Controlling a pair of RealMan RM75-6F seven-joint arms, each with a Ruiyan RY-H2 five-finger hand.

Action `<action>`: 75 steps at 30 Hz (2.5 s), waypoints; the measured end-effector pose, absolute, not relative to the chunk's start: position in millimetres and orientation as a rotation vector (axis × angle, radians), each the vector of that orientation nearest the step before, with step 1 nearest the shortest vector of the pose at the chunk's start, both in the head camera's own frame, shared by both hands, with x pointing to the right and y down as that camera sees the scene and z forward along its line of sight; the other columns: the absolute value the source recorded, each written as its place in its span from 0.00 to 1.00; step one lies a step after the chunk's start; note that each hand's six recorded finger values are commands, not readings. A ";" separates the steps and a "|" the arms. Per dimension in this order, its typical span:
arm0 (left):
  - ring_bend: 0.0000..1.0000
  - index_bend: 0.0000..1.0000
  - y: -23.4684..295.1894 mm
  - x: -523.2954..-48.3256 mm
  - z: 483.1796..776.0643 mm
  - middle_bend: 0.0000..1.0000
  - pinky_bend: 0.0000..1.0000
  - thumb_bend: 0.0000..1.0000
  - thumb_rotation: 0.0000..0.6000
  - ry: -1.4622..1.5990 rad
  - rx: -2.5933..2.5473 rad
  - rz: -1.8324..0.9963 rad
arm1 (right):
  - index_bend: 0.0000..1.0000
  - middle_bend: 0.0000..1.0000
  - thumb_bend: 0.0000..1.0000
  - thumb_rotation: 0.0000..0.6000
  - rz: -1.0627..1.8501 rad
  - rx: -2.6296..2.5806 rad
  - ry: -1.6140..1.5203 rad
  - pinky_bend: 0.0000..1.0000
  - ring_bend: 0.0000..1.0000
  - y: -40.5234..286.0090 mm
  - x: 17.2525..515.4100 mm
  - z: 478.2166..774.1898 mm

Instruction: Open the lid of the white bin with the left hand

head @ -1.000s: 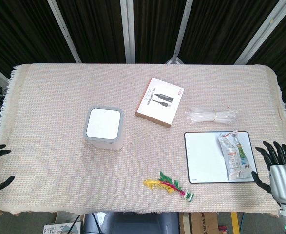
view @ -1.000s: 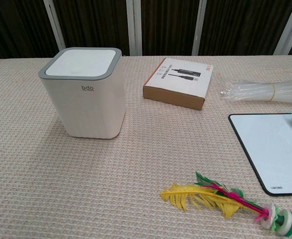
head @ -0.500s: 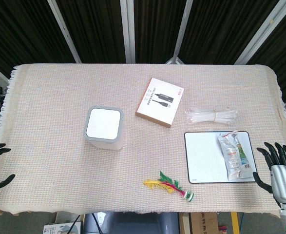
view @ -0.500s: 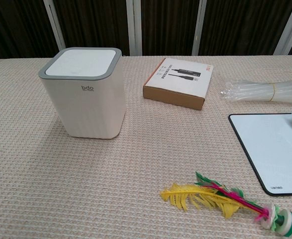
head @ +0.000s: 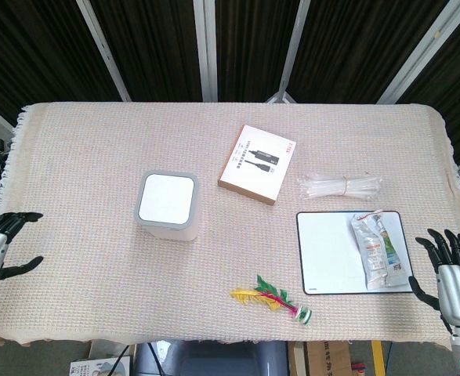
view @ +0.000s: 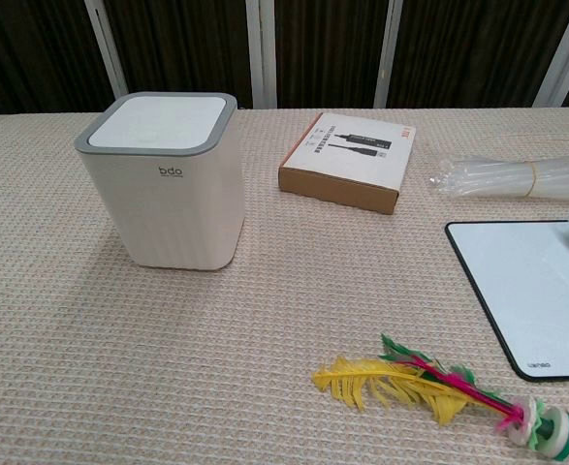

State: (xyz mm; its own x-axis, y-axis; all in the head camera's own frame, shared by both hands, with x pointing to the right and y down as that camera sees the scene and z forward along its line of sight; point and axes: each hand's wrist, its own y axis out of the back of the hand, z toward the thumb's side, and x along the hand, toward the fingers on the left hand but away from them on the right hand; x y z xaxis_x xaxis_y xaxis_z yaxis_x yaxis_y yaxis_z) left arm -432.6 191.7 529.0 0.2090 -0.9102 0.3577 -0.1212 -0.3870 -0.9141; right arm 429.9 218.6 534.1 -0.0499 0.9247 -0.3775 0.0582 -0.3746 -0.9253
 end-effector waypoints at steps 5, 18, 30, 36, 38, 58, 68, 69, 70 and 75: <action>0.66 0.27 166.0 -388.6 526.2 0.71 0.71 0.42 1.00 0.873 -1.772 -1.173 | 0.23 0.14 0.29 1.00 1.526 -1.493 -1.080 0.04 0.02 219.2 429.5 535.6; 0.82 0.28 142.6 -313.4 531.4 0.90 0.78 0.71 1.00 0.600 -1.751 -1.212 | 0.23 0.14 0.29 1.00 1.548 -1.498 -1.077 0.04 0.03 219.6 431.4 536.4; 0.82 0.28 130.4 -270.7 550.7 0.90 0.78 0.71 1.00 0.477 -1.792 -1.280 | 0.23 0.14 0.29 1.00 1.574 -1.489 -1.062 0.04 0.03 219.1 431.9 539.8; 0.82 0.28 132.2 -246.9 558.7 0.90 0.78 0.71 1.00 0.426 -1.817 -1.271 | 0.23 0.14 0.29 1.00 1.577 -1.482 -1.069 0.04 0.03 219.0 433.4 538.6; 0.83 0.28 135.2 -241.3 561.9 0.90 0.78 0.71 1.00 0.408 -1.835 -1.271 | 0.23 0.14 0.28 1.00 1.579 -1.482 -1.070 0.04 0.03 218.9 434.1 538.7; 0.82 0.28 137.8 -219.7 585.7 0.90 0.78 0.71 1.00 0.337 -1.808 -1.301 | 0.23 0.14 0.29 1.00 1.581 -1.483 -1.084 0.04 0.03 218.9 440.3 535.4; 0.82 0.24 131.8 -216.3 578.0 0.84 0.78 0.66 1.00 0.368 -1.771 -1.290 | 0.23 0.14 0.29 1.00 1.584 -1.484 -1.084 0.04 0.03 219.0 441.1 536.0; 0.82 0.24 129.7 -215.5 574.1 0.82 0.78 0.64 1.00 0.388 -1.764 -1.276 | 0.23 0.14 0.29 1.00 1.584 -1.484 -1.083 0.04 0.03 219.0 440.9 536.1; 0.80 0.24 126.8 -214.7 567.8 0.81 0.78 0.61 1.00 0.419 -1.752 -1.256 | 0.23 0.14 0.29 1.00 1.585 -1.484 -1.083 0.04 0.03 219.1 440.8 536.2; 0.66 0.25 118.2 -219.0 533.4 0.68 0.74 0.50 1.00 0.567 -1.664 -1.155 | 0.23 0.14 0.29 1.00 1.589 -1.486 -1.076 0.04 0.03 219.9 439.9 537.6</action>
